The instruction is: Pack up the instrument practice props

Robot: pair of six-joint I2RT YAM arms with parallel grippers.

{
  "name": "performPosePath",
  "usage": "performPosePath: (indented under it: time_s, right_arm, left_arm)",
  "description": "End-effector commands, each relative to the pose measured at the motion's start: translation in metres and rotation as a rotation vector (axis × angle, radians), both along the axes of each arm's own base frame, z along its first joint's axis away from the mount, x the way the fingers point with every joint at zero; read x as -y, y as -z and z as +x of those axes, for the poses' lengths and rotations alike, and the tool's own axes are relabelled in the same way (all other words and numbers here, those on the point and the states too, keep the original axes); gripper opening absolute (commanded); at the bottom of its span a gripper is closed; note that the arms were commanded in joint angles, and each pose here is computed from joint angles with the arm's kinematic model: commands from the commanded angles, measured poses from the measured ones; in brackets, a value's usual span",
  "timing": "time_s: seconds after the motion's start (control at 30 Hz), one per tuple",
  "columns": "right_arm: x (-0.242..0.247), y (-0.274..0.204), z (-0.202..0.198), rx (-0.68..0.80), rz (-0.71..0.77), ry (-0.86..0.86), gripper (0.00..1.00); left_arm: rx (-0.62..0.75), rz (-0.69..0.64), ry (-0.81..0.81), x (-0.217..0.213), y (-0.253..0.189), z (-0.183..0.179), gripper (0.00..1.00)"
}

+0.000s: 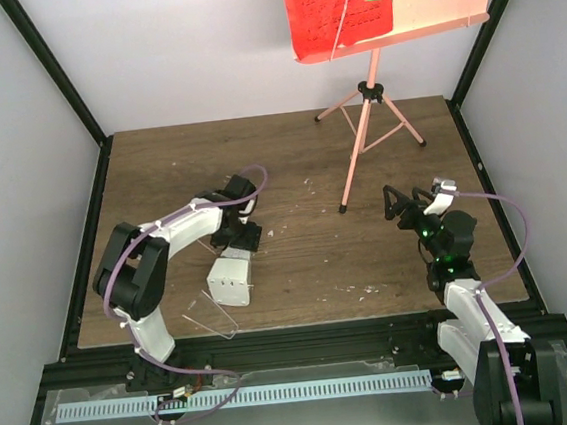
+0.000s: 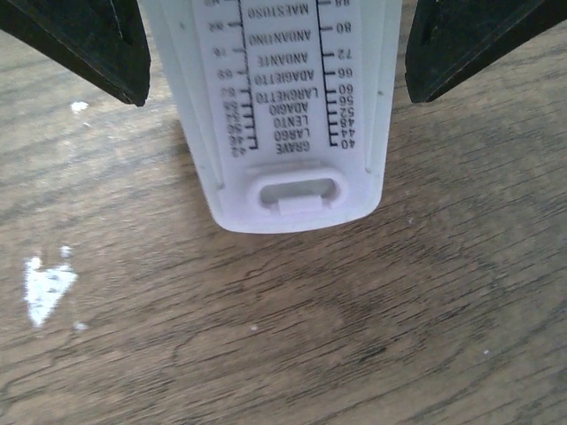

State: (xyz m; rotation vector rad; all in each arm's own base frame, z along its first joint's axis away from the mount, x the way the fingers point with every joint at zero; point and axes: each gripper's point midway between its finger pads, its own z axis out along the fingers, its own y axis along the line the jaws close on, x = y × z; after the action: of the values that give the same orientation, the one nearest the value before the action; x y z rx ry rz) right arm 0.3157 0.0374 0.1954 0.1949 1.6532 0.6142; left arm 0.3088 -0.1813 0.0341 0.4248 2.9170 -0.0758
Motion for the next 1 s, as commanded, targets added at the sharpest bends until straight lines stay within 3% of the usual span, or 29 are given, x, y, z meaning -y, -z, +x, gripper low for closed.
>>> performPosePath:
  time_s: [0.0,0.37,0.5,0.73,0.97]
  right_arm:
    - [0.004,-0.01,-0.001,0.037,-0.01,0.02,1.0]
    - [0.006,-0.011,-0.005,0.045,-0.012,0.035,1.0]
    - [0.005,-0.011,-0.003,0.04,-0.006,0.029,1.0]
    - [0.003,-0.013,-0.007,0.045,-0.006,0.016,1.0]
    - [0.006,-0.014,-0.013,0.065,-0.016,0.036,1.0]
  left_arm:
    - [0.006,0.058,0.009,-0.004,0.009,0.005,0.8]
    - [0.117,-0.069,-0.041,0.01,-0.021,0.016,0.58]
    - [0.222,-0.167,-0.064,0.019,-0.057,0.026,0.5]
    - [0.451,-0.477,0.037,0.063,-0.13,0.031,0.42]
    - [0.678,-0.548,0.145,0.089,-0.178,0.03,0.42]
